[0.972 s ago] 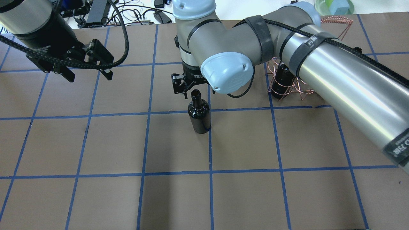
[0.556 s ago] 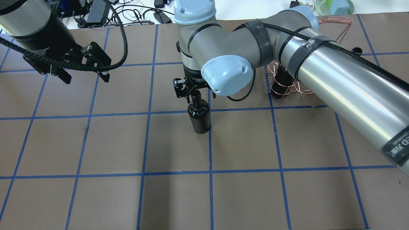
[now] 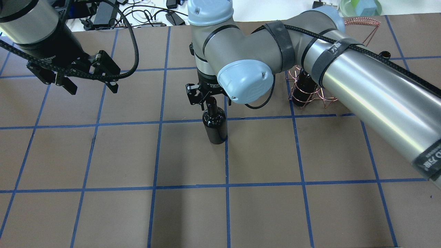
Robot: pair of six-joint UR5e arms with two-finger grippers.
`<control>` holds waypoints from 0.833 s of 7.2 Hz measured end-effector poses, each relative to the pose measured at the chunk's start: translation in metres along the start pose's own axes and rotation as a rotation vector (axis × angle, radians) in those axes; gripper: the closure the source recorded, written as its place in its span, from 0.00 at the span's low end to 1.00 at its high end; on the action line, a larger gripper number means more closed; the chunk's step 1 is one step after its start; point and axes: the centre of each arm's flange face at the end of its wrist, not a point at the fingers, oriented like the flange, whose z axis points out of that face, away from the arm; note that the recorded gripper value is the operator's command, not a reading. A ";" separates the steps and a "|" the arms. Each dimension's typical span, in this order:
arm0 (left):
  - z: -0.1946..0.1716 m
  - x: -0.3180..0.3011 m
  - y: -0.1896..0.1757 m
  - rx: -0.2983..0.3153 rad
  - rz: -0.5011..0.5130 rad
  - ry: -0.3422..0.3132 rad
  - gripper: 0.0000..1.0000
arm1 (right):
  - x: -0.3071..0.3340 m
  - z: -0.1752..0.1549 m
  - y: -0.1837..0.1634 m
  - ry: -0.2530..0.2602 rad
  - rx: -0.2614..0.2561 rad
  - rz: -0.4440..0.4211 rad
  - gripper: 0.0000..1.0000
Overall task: Place wine into wine basket
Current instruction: 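Lower the right gripper and close it on the bottle neck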
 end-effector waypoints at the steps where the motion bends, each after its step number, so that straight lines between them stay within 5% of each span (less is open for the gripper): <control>1: 0.000 0.000 0.000 0.000 -0.001 0.000 0.00 | 0.000 0.000 0.000 -0.005 -0.001 0.000 0.31; 3: 0.001 0.000 0.000 -0.004 0.000 -0.001 0.00 | -0.001 0.000 0.000 -0.012 -0.005 0.000 0.55; 5: 0.008 0.000 -0.001 -0.016 0.001 0.003 0.00 | -0.003 0.000 0.001 -0.029 -0.009 -0.001 0.97; 6: 0.009 0.001 0.000 -0.018 0.001 0.003 0.00 | -0.003 0.000 0.001 -0.032 -0.010 -0.002 1.00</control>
